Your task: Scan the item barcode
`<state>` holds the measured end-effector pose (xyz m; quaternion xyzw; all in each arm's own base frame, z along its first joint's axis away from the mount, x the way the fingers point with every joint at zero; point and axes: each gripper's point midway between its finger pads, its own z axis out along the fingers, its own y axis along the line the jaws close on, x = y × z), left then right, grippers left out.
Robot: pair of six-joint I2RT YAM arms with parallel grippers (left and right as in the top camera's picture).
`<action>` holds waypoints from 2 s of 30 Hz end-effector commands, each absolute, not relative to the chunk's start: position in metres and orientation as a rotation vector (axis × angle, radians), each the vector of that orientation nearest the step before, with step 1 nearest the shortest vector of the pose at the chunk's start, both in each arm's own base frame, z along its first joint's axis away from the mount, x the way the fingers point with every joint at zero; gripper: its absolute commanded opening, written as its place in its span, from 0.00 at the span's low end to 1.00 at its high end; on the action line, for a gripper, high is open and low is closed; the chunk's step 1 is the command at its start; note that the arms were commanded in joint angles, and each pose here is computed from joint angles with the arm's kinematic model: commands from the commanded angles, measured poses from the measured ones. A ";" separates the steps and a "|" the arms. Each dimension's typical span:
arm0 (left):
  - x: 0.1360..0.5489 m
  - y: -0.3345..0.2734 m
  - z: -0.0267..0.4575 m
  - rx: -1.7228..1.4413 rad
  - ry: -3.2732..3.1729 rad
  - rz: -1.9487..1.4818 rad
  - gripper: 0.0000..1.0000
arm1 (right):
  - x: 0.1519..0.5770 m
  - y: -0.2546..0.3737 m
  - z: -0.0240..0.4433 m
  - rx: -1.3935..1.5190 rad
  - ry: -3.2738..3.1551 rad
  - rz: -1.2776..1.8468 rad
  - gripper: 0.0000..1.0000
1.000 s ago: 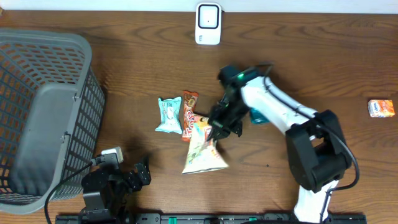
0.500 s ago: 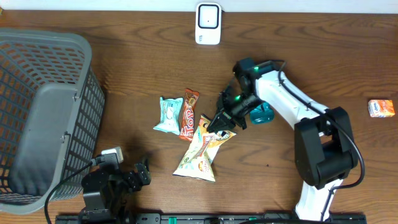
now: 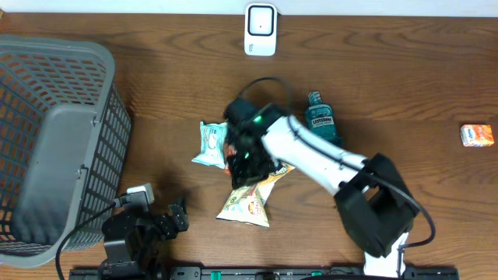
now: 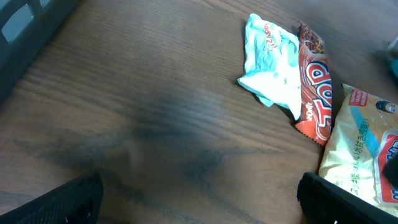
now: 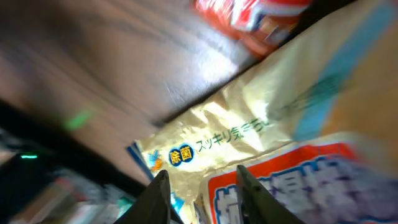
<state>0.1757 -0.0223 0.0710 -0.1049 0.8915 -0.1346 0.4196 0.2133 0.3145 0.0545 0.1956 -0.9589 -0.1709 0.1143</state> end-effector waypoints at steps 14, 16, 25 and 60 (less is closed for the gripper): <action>0.164 -0.023 0.057 -0.289 2.305 -0.339 0.98 | 0.178 0.192 0.011 0.562 -2.827 0.546 0.01; 0.164 -0.023 0.057 -0.289 2.305 -0.339 0.98 | 0.199 0.181 0.022 0.539 -2.871 0.648 0.01; 0.164 -0.023 0.057 -0.289 2.304 -0.339 0.98 | 0.262 0.200 0.099 0.437 -3.056 0.569 0.18; 0.164 -0.023 0.057 -0.289 2.305 -0.339 0.98 | 0.196 0.286 0.058 0.911 -2.431 -1.118 0.01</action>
